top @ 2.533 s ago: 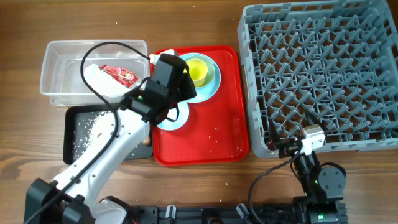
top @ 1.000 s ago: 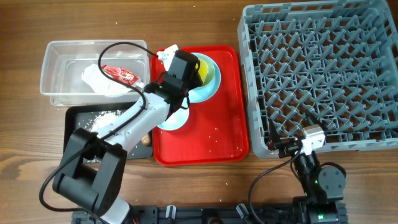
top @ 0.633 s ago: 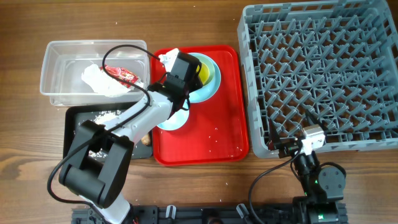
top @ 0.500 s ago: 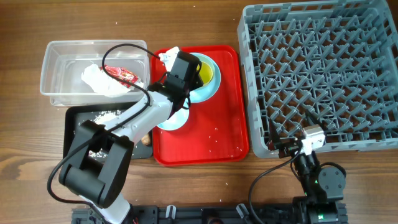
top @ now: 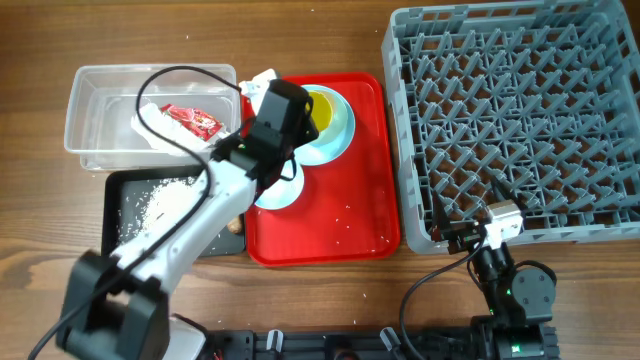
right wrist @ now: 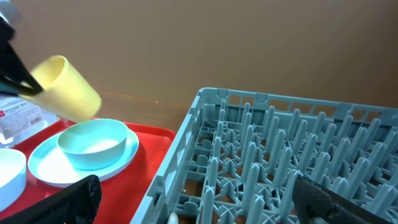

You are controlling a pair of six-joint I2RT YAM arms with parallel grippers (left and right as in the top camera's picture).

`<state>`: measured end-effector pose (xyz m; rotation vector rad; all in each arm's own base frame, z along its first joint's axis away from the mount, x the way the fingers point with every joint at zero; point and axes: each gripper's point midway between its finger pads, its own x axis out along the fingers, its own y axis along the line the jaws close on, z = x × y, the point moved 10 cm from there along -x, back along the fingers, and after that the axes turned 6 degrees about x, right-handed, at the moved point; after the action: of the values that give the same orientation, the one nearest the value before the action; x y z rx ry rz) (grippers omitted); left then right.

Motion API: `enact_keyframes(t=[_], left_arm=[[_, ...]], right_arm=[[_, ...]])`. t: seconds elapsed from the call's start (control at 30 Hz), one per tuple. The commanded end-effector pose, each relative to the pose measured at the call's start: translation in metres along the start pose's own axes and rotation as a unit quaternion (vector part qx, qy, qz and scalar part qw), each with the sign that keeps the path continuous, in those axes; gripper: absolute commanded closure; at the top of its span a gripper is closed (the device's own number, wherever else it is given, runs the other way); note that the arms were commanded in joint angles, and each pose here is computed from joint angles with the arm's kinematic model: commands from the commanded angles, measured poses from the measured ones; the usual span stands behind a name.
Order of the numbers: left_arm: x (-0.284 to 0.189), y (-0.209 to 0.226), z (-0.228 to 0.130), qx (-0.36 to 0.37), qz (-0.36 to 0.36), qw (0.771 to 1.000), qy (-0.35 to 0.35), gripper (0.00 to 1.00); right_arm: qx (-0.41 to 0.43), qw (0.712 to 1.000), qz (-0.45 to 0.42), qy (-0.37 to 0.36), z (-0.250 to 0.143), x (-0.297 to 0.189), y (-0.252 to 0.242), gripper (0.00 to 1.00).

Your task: Sort waste into correct bins and load items into the dishwasher rack

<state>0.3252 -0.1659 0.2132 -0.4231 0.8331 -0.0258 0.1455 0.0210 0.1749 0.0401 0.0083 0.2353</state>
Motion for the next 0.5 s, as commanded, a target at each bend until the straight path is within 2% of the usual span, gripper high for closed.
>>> enact_keyframes(t=[0.0,0.1,0.17,0.23,0.27,0.37,0.47], left_arm=[[-0.032,-0.006,0.004,0.028,-0.045,0.998,0.017,0.96],[-0.047,-0.007,-0.001,0.044,-0.111,0.989,0.083,0.96],[-0.054,-0.007,-0.003,0.055,-0.183,0.972,0.136,0.96],[-0.061,-0.007,-0.001,0.056,-0.277,0.94,0.192,0.96],[-0.067,-0.005,0.001,0.059,-0.333,0.916,0.216,0.96],[-0.081,0.002,0.01,0.068,-0.454,0.854,0.246,0.96],[-0.087,0.007,0.016,0.062,-0.492,0.831,0.253,0.96]], right_arm=[[0.006,1.0,0.002,-0.003,0.0,0.0,0.001,0.0],[0.006,1.0,0.002,-0.003,0.0,0.0,0.001,0.0],[0.006,1.0,0.002,-0.003,0.001,0.0,0.001,0.0],[0.006,1.0,0.002,-0.003,0.0,0.0,0.001,0.0],[0.006,1.0,0.002,-0.003,0.0,0.0,0.001,0.0],[0.006,1.0,0.002,-0.003,0.001,0.0,0.001,0.0],[-0.044,0.999,-0.009,-0.016,0.004,0.0,-0.001,0.0]])
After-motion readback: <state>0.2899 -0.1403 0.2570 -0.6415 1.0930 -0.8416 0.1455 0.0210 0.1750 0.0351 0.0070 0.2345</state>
